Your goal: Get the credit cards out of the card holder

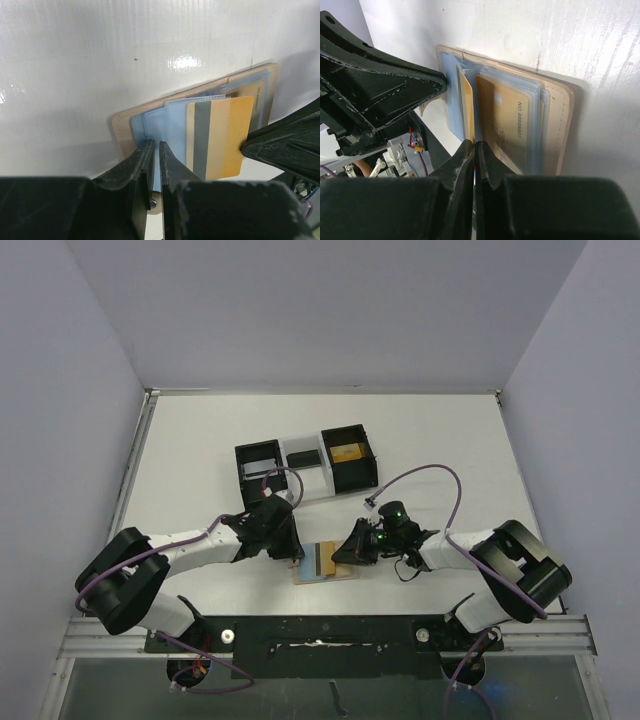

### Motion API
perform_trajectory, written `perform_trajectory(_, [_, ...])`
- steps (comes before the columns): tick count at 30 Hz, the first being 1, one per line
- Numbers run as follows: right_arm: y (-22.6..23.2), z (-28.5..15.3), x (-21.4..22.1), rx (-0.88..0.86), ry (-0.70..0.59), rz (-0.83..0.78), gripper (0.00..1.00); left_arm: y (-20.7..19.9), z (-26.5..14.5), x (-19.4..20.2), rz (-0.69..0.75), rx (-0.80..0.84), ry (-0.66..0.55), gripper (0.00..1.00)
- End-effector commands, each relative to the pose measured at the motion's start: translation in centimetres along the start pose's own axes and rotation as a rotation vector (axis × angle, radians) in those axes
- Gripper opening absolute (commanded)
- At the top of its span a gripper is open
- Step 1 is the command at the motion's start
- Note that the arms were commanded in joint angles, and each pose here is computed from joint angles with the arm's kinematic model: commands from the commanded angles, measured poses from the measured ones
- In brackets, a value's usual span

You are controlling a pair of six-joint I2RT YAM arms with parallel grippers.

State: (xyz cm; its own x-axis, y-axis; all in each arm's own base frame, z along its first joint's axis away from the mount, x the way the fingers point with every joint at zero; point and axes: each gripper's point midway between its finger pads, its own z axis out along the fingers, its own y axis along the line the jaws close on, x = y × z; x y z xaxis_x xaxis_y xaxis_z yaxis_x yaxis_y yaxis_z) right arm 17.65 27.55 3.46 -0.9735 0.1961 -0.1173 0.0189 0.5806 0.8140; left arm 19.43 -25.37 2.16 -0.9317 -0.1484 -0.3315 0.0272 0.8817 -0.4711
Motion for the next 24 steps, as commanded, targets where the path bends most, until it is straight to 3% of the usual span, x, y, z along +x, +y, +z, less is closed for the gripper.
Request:
perform_trajectory(1, [1.1, -0.5, -0.6, -0.059, -0.005, -0.052, 0.0, -0.1, -0.2, -0.3, 0.022, 0.0, -0.011, 0.09])
perform_trajectory(6, [0.6, -0.8, -0.8, -0.044, -0.007, -0.049, 0.0, -0.8, -1.0, -0.9, 0.027, 0.014, -0.03, 0.12])
perform_trajectory(11, [0.7, -0.3, -1.1, -0.059, -0.013, -0.031, 0.0, -4.5, -3.5, -3.5, 0.071, 0.094, -0.11, 0.31])
perform_trajectory(14, [0.7, 0.0, -1.4, -0.055, -0.014, -0.029, 0.0, -6.5, -4.1, -4.0, 0.092, 0.164, -0.12, 0.34])
perform_trajectory(18, [0.7, 0.0, -1.6, -0.051, -0.026, -0.024, 0.0, -8.1, -3.4, -2.3, 0.118, 0.255, -0.057, 0.27])
perform_trajectory(24, [0.6, -0.1, -1.4, -0.047, -0.027, -0.019, 0.0, -5.7, -0.7, 0.6, 0.09, 0.163, 0.026, 0.11])
